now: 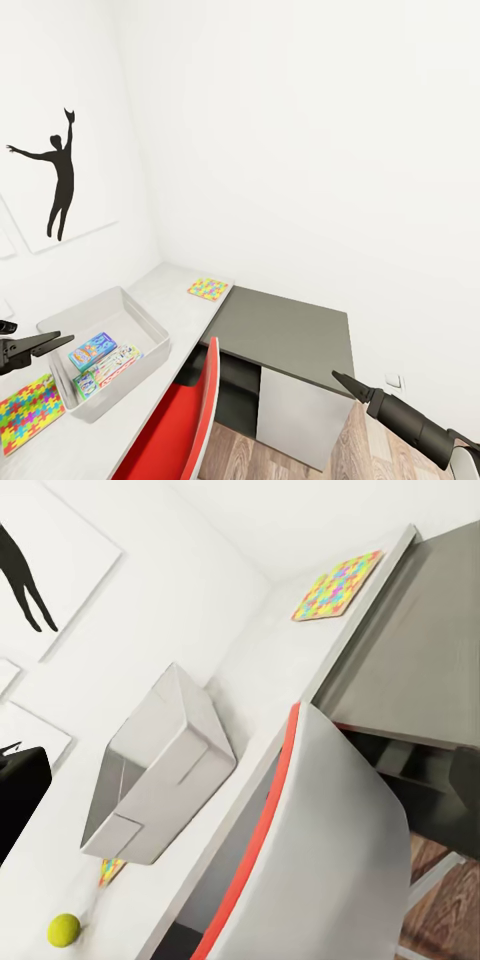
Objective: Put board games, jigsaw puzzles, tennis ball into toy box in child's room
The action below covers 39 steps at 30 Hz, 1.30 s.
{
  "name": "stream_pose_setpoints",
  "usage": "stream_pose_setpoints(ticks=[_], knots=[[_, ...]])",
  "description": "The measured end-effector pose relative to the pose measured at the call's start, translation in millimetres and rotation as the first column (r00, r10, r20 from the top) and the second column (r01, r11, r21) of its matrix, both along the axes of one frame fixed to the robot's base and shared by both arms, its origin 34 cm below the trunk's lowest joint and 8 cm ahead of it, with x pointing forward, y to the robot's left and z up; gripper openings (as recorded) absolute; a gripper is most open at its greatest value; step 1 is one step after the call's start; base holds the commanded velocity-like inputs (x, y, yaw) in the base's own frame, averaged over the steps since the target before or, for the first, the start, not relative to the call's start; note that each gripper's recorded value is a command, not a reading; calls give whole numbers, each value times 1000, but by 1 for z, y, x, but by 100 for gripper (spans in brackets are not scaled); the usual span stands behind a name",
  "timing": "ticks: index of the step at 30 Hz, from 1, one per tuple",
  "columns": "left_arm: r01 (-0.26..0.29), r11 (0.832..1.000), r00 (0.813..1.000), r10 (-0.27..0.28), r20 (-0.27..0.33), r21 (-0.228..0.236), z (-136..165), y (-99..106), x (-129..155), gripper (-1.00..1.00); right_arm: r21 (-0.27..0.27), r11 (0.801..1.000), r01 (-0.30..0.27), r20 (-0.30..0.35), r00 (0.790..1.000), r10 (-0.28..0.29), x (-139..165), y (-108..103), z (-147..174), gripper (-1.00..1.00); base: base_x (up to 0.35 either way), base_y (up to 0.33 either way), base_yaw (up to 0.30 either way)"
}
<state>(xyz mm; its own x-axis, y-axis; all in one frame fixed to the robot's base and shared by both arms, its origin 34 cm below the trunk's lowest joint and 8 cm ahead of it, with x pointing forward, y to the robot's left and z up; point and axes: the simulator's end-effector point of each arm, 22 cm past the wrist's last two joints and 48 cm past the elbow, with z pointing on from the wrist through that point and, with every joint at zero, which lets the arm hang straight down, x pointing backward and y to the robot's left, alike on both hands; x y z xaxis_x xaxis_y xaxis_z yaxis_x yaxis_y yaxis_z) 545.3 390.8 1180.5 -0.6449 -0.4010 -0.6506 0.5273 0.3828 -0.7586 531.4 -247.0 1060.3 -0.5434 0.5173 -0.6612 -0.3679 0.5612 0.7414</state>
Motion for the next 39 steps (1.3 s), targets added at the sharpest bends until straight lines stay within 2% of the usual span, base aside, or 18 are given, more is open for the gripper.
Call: stream_pose_setpoints(ticks=[18, 32, 39], knots=[[1, 1000, 1000, -1, 19, -2, 7, -1, -3, 100, -3, 1000, 0, 14, 1000, 0, -1, 0, 6, 100, -10, 0, 65], [1, 1000, 999, -1, 43, -2, 16, -1, -6, 100, -13, 1000, 11, 62, 998, -10, 0, -2, 18, 100, -213, -62, 176], [1, 1000, 999, -1, 53, -2, 19, -1, -8, 100, -13, 1000, 12, 72, 997, -11, -1, -2, 21, 100, -69, -28, 207]])
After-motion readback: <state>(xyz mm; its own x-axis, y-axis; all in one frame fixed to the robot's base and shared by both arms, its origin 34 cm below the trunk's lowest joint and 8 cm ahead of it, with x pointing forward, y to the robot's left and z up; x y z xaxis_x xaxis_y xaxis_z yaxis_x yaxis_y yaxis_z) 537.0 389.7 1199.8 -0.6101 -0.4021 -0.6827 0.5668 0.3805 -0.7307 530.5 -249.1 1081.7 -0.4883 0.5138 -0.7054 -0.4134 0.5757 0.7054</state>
